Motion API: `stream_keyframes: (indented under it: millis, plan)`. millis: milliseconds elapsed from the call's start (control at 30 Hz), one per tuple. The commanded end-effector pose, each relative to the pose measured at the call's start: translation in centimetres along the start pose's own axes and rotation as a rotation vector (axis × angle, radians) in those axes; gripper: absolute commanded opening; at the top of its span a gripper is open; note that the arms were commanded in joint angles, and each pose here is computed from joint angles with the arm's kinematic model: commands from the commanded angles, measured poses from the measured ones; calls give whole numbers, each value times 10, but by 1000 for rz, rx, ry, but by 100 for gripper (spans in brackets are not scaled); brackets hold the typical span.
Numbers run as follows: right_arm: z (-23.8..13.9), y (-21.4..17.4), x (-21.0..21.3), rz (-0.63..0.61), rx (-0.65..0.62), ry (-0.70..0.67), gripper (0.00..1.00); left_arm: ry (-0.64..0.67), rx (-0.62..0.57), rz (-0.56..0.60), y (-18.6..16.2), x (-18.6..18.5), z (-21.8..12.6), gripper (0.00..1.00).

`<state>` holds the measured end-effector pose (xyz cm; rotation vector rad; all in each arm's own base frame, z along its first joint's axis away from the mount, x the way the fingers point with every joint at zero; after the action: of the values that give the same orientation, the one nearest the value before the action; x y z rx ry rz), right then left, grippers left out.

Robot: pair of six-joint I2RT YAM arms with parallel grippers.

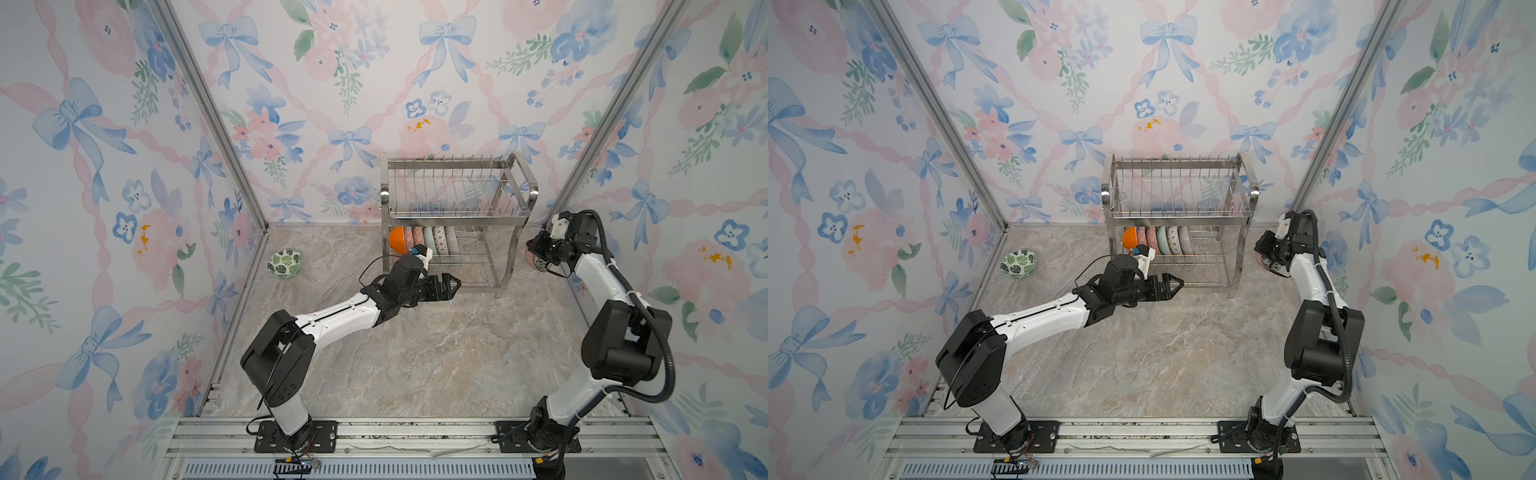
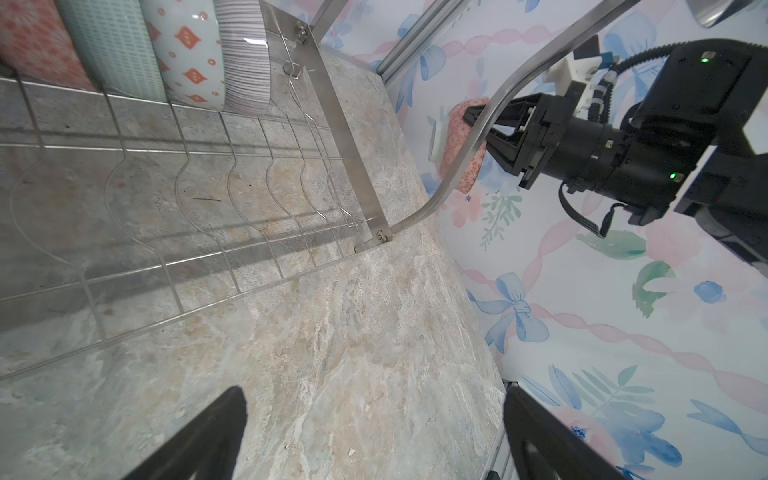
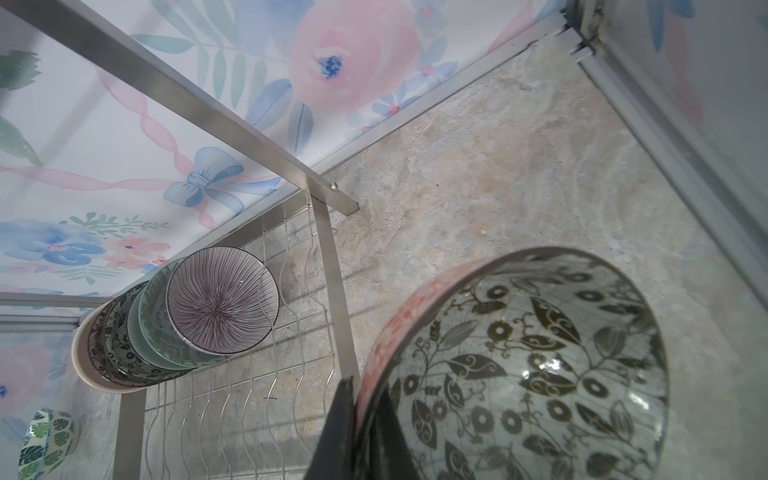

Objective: Load the bowls into the dish rack
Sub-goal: 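Lift the bowl with the right gripper to the rack while the left gripper follows, then lower the black-leaf bowl into the rack slot while the left gripper hovers nearby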

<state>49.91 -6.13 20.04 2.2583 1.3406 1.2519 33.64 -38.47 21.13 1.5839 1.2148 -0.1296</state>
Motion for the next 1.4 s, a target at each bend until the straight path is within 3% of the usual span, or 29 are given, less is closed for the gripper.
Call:
stream_keyframes:
  millis: [0, 400, 1033, 1367]
  plan:
    - [6, 21, 24, -31, -4, 169, 0, 16, 11, 56, 5, -2, 7, 98]
    - [35, 26, 63, 21, 89, 567, 0, 53, 37, 74, 6, 3, 15, 98]
    - [64, -4, 108, -34, 241, 805, 0, 119, -30, 127, 29, 5, 16, 98]
    - [79, -18, 122, -25, 304, 861, 0, 158, -68, 165, 44, 5, 16, 98]
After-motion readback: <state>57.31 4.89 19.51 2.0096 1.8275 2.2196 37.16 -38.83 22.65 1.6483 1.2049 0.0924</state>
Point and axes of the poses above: each gripper's point midway between its finger pads, its own z axis out along the fingers, its own x axis along the line the jaws close on, y = z × x, the point moved 1 cm from there along -z, back along the fingers, and after that the axes turned 5 degrees about z, right-handed, at the moved point
